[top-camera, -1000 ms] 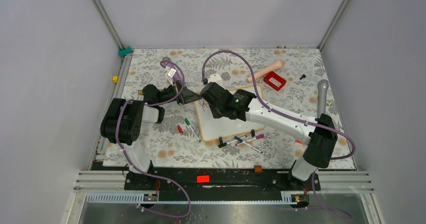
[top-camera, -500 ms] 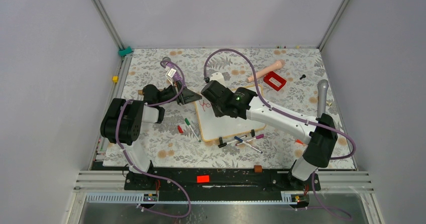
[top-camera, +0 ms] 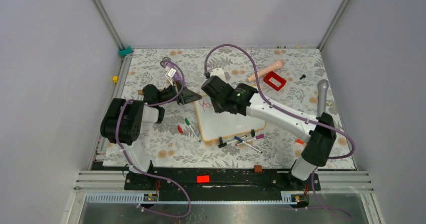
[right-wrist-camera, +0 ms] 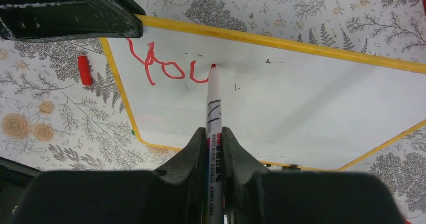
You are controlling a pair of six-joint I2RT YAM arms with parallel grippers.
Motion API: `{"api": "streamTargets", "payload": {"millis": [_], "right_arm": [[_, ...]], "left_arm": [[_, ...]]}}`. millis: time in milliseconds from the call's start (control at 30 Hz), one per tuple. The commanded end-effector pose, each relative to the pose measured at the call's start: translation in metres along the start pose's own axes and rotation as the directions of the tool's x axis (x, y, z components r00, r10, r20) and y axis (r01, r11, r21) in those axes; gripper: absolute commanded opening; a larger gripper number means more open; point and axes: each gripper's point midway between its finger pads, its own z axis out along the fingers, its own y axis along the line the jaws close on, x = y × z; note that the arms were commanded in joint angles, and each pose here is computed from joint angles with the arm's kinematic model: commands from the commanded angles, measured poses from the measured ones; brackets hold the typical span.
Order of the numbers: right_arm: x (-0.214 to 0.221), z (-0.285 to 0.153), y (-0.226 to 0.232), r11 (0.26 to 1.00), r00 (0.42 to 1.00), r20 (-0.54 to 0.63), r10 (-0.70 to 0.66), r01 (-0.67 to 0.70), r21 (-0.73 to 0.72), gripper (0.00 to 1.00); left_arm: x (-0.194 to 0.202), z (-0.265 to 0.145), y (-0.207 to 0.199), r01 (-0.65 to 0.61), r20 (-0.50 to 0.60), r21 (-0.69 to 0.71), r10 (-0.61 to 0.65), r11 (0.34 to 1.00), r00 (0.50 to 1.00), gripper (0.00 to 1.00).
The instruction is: Write a sentence on the whiteboard
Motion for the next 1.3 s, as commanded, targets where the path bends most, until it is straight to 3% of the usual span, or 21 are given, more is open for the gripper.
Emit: {"api": "streamTargets", "payload": {"millis": [0, 633, 933, 1267], "right_arm": [[-0.001, 0.007, -0.009, 0.999, 0.999, 0.005, 0.037, -0.037, 0.027, 0.00], [0.012, 0.000, -0.015, 0.998, 0.998, -0.010, 0.065, -0.064, 0.027, 0.00], [-0.029, -0.033, -0.012, 0.993, 0.976, 0.199, 0.089, -0.070, -0.100, 0.00], [-0.024, -0.045, -0.034, 0.996, 0.969, 0.231, 0.086, -0.078, -0.046, 0.00]], "left_arm": [[-0.006, -0.003, -0.016, -0.105, 0.000, 0.044, 0.105, 0.994, 0.995, 0.01], [-0.006, -0.002, -0.015, -0.105, -0.002, 0.045, 0.106, 0.993, 0.994, 0.01], [-0.007, -0.003, -0.016, -0.107, 0.002, 0.043, 0.107, 0.993, 0.994, 0.01], [-0.008, -0.002, -0.016, -0.108, 0.000, 0.046, 0.108, 0.993, 0.994, 0.01]]}}
